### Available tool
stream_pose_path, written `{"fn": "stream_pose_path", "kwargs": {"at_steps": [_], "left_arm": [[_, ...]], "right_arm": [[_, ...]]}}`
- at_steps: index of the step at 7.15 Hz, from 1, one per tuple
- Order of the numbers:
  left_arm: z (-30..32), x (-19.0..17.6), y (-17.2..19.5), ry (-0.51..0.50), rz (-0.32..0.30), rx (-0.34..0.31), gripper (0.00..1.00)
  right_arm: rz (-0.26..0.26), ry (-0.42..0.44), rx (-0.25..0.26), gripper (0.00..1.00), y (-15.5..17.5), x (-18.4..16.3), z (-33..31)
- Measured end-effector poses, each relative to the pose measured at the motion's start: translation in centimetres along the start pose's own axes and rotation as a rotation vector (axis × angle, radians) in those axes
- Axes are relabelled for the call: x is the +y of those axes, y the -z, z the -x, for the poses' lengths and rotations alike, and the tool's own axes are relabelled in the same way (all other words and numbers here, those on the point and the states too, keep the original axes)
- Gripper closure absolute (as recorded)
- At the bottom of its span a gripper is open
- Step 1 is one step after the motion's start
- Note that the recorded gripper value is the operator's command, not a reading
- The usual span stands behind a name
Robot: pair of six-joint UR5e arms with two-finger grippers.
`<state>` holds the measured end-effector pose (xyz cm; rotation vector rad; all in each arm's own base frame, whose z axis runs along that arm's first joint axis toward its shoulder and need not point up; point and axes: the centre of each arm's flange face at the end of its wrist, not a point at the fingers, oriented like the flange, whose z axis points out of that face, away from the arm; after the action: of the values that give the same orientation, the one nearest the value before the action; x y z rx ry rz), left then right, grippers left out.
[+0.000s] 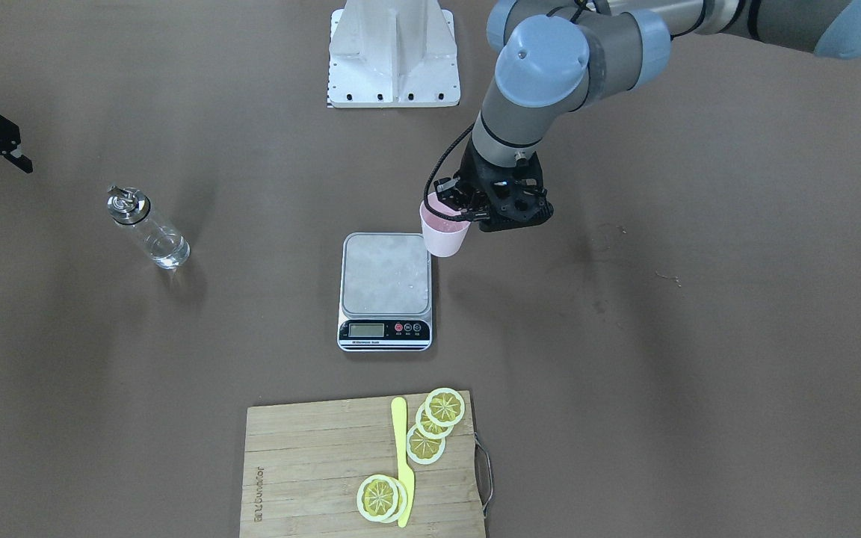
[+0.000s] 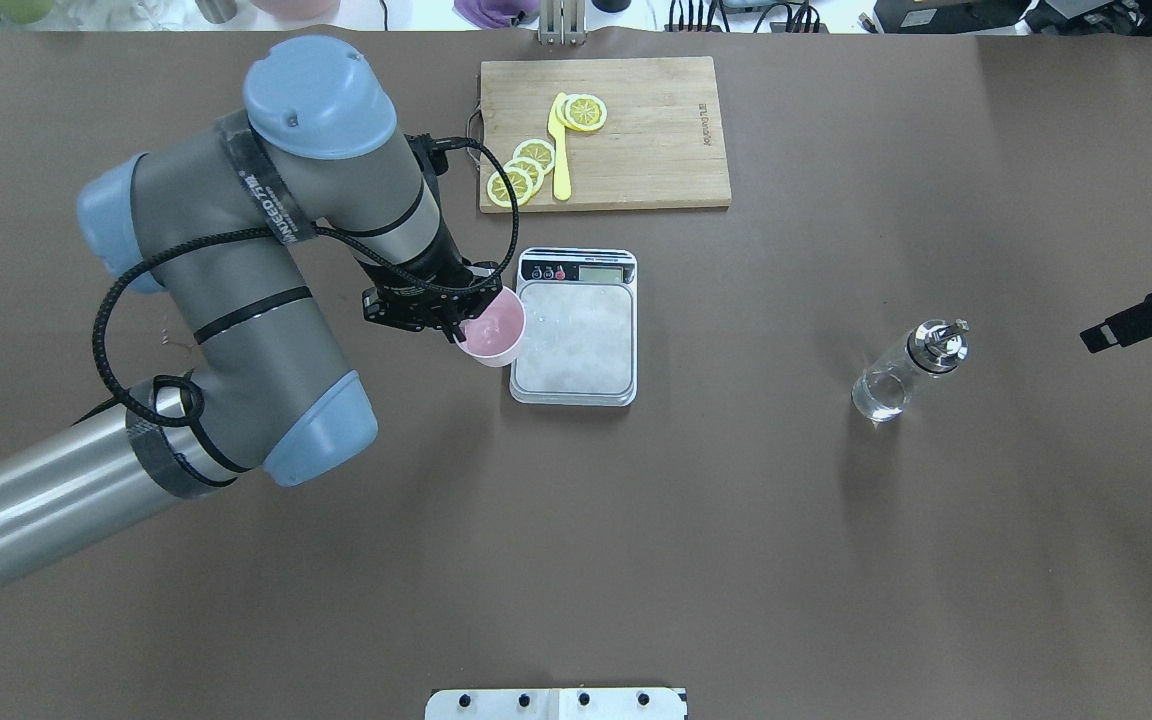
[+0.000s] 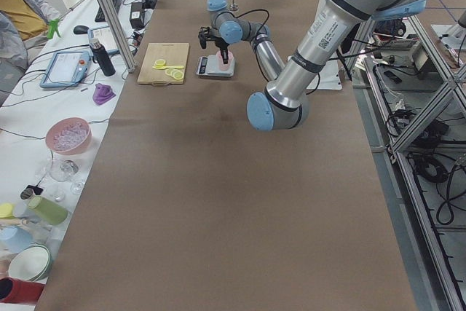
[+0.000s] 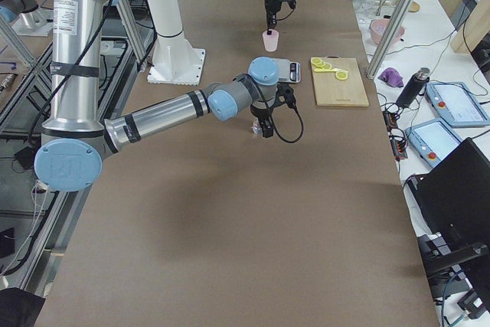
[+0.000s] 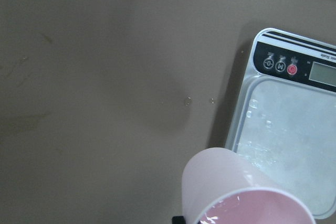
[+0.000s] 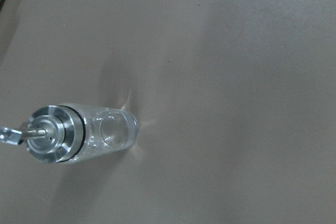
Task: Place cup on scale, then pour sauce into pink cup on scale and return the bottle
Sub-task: 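Carry the pink cup toward the scale with left gripper while right arm moves in, then set the pink cup on the scale, open left gripper while right gripper approaches bottle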
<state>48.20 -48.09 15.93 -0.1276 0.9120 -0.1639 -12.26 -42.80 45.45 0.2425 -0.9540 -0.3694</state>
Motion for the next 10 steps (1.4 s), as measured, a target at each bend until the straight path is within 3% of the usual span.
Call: {"fn": "stream_pose_path", "kwargs": {"at_steps": [2, 6, 10], "left_arm": [[-3.9, 1.1, -1.3, 0.008, -0.018, -0.016, 1.00], [-8.5, 1.0, -3.6, 0.005, -0.033, -0.051, 1.00], [-8.7, 0.1, -4.9, 0.008, -0.034, -0.044, 1.00]], "right_arm": [[-0.035, 0.079, -0.012, 0.00, -0.8, 0.8, 0.8], [-0.052, 0.188, -0.029, 0.00, -3.1, 3.2, 1.3], [-0.243, 0.401, -0.113, 0.02, -6.5, 6.3, -2.6]]}}
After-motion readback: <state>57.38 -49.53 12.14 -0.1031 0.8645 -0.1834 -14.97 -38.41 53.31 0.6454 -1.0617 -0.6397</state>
